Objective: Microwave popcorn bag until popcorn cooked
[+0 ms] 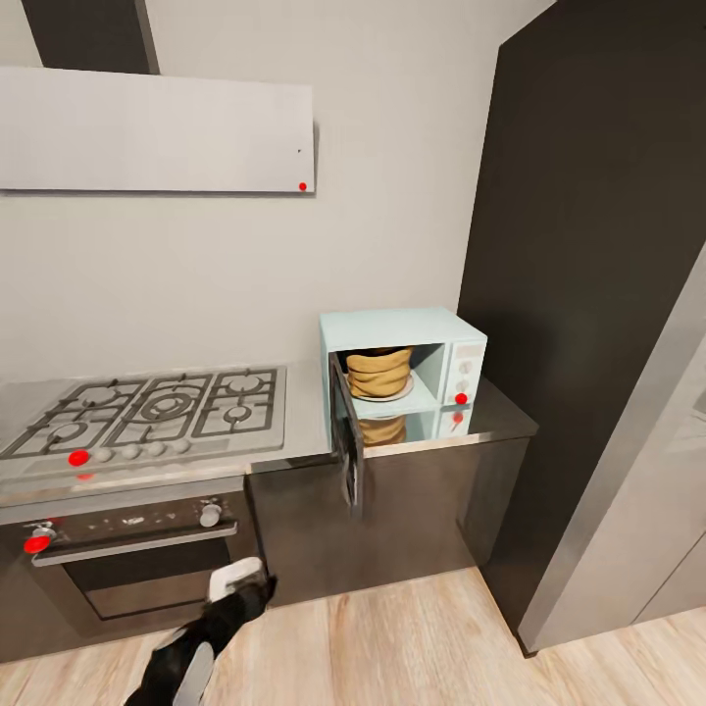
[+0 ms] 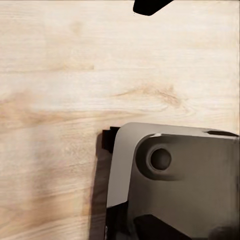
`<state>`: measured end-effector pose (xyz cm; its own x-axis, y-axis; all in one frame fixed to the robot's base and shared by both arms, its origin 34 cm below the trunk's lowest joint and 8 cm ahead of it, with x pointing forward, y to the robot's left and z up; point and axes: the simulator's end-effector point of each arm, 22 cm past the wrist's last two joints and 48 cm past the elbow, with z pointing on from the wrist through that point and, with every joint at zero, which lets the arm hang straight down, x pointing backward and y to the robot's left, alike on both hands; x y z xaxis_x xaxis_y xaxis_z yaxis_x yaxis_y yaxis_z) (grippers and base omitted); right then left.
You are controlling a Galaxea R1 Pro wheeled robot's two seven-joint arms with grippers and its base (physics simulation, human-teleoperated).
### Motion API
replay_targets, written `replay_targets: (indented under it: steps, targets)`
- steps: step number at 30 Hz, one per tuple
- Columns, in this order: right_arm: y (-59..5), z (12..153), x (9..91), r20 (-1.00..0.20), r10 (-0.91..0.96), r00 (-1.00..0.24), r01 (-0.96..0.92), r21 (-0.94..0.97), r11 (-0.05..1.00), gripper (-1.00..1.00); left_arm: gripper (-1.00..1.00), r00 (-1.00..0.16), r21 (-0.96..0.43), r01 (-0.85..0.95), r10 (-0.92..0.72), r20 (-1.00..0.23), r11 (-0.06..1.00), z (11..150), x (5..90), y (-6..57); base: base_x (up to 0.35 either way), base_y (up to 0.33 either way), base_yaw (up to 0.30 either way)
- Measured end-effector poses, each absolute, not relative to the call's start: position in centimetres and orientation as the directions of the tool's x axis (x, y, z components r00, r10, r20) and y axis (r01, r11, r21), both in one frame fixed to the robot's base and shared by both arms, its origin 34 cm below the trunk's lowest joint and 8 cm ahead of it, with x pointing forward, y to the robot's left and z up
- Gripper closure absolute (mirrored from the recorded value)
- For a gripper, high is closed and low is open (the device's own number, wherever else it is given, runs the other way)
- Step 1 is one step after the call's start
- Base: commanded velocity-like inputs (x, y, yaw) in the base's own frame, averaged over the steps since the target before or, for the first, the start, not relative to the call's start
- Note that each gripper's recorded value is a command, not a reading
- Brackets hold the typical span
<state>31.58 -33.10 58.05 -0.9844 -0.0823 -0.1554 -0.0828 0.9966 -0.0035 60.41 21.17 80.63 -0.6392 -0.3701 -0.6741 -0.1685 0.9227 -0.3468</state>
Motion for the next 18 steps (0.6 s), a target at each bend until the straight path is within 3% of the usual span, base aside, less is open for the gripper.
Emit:
replay_targets:
  steps: [3,7,15,18]
  targets:
    - [-33.3,57.8,30.3,-0.142,-0.078,-0.987,-0.076,-0.021,0.997,-1.0,-1.0,-0.571,-0.367,-0.126,-0.37,-0.733,0.922,85.3,64.7,20.7,0.0,0.0,-0.012]
    - [-33.5,57.8,30.1,-0.144,-0.019,-0.989,-0.016,-0.02,1.0,-1.0,-1.0,-0.421,-0.391,-0.061,-0.379,-0.824,0.918,93.6,68.9,20.6,0.0,0.0,-0.239]
    - [-33.6,57.8,30.0,-0.143,-0.017,-0.99,-0.014,-0.02,1.0,-1.0,-1.0,-0.405,-0.385,-0.072,-0.379,-0.832,0.92,94.1,69.0,21.1,0.0,0.0,-0.281]
    - [-33.7,57.8,30.1,-0.145,-0.018,-0.989,-0.015,-0.022,1.0,-1.0,-1.0,-0.401,-0.382,-0.075,-0.379,-0.834,0.921,94.3,69.1,21.3,0.123,0.0,-0.094]
